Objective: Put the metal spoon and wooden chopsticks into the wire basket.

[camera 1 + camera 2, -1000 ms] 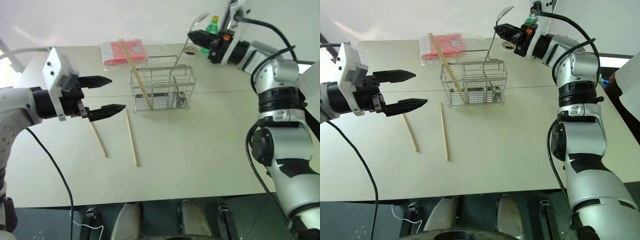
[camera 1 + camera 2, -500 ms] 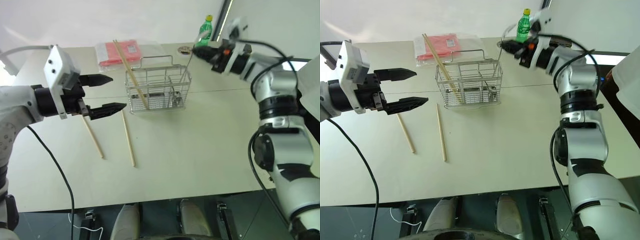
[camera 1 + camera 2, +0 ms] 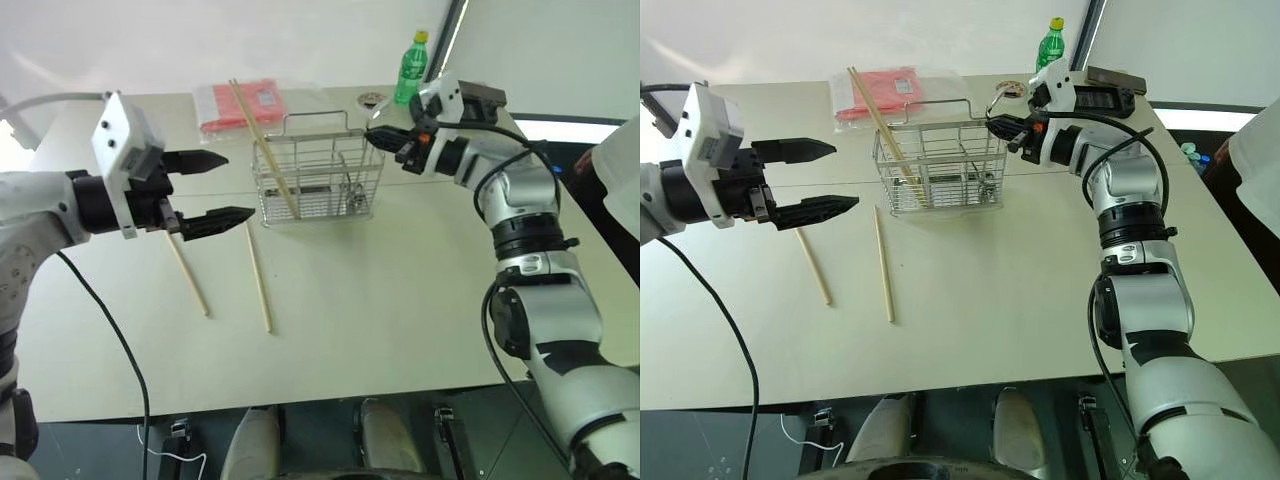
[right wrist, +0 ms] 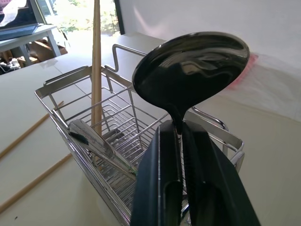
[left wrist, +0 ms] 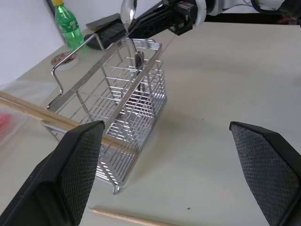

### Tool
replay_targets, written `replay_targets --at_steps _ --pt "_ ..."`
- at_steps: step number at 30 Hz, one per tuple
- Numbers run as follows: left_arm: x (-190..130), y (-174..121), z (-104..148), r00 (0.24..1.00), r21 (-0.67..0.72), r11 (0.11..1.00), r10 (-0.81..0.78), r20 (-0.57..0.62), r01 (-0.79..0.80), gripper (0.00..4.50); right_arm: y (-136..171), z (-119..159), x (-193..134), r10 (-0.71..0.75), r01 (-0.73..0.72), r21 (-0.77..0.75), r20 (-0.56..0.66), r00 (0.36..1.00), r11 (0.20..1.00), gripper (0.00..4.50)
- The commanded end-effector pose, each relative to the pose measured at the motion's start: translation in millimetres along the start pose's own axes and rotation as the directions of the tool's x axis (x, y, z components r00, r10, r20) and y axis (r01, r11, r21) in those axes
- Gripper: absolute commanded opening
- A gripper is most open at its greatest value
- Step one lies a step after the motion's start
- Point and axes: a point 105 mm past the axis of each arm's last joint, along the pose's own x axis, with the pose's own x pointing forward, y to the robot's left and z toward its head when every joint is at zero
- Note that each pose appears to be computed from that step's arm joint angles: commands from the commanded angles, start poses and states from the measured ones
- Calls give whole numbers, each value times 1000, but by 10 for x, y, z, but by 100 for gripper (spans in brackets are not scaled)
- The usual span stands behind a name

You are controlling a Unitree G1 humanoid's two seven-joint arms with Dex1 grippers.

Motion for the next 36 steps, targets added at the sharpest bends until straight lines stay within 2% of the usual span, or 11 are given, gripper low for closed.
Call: replay_targets --at_steps 1,4,8,10,16,18,24,27,32,34,36 --pt "-54 35 148 999 59 998 33 37 -35 450 -15 189 -16 -7 10 -59 43 999 998 198" --pt "-60 40 140 999 58 997 40 36 -42 450 -34 319 -61 -13 19 -86 68 998 996 352" --pt "-104 66 103 998 50 997 63 24 -65 450 82 689 -235 63 -47 -122 133 989 991 352" --pt "-171 140 57 994 33 993 109 15 -110 450 253 928 -432 164 -136 -170 162 973 976 352" --pt "-362 351 -115 966 -17 966 260 -13 -260 450 633 1229 -867 326 -278 -302 122 937 912 352" --pt "-433 419 -155 947 -39 946 321 -16 -322 450 745 1178 -956 366 -327 -306 79 927 894 352" --pt "-639 666 -336 834 -109 827 546 -73 -551 450 1094 719 -1115 452 -452 -281 -68 889 846 352" --pt "-751 885 -575 671 -203 641 719 -180 -741 450 1192 416 -1126 434 -447 -245 -107 895 861 352" --pt "-716 969 -1018 464 -256 387 760 -455 -886 450 1341 123 -1164 441 -470 -227 -169 881 853 352" --pt "-641 971 -1129 417 -269 319 737 -533 -909 450 1372 56 -1181 445 -479 -227 -187 876 848 352" --pt "-503 980 -1168 412 -297 290 714 -566 -910 450 1383 51 -1172 446 -478 -222 -181 877 850 352"
